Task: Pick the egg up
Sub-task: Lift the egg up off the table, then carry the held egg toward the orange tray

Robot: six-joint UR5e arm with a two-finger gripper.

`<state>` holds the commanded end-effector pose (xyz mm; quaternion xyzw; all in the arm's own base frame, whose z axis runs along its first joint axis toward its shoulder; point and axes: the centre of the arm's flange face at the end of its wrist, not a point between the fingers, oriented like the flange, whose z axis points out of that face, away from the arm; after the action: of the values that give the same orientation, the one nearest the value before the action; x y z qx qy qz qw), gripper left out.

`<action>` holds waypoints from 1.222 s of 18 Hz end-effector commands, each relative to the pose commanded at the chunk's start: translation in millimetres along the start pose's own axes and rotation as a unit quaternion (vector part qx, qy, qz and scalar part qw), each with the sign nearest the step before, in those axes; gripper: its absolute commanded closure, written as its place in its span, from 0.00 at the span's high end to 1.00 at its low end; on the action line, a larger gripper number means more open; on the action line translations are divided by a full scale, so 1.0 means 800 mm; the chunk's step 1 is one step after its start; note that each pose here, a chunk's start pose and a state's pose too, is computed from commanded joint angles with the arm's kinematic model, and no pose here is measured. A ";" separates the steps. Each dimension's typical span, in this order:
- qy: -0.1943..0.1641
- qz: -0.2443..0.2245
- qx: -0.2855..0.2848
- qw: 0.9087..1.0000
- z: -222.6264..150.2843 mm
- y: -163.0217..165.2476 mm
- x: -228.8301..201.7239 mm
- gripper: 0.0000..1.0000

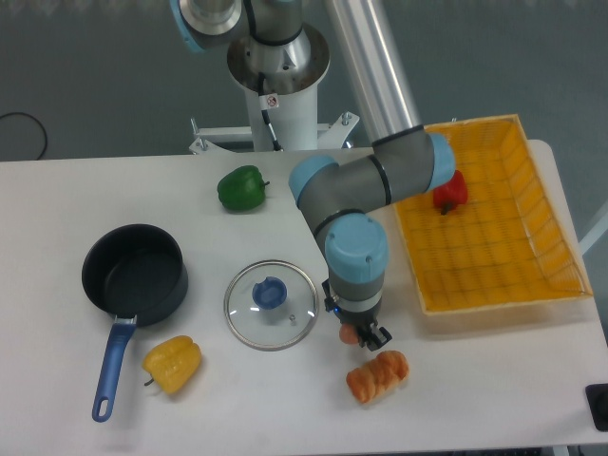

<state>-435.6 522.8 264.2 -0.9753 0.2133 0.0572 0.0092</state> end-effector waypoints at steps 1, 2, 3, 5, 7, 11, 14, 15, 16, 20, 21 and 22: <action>-0.005 0.001 0.000 1.000 -0.011 0.002 0.000 0.38; -0.003 -0.003 -0.002 1.000 -0.017 0.009 0.000 0.38; -0.002 -0.005 -0.003 1.000 -0.025 0.014 0.000 0.38; 0.002 0.010 -0.004 1.000 -0.042 0.022 0.003 0.38; 0.009 0.025 -0.008 1.000 -0.064 0.044 0.004 0.38; 0.034 0.053 -0.011 0.998 -0.091 0.079 0.008 0.39; 0.054 0.075 -0.013 0.996 -0.100 0.098 0.012 0.39; 0.060 0.082 -0.013 0.995 -0.100 0.107 0.010 0.39; 0.063 0.089 -0.013 0.994 -0.100 0.111 0.010 0.39; 0.061 0.087 -0.012 0.994 -0.113 0.135 0.007 0.39; 0.061 0.087 -0.012 0.994 -0.113 0.135 0.007 0.39; 0.060 0.087 -0.012 0.994 -0.113 0.135 0.007 0.40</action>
<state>-465.9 418.9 354.1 -0.9547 0.2969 0.0016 -0.0209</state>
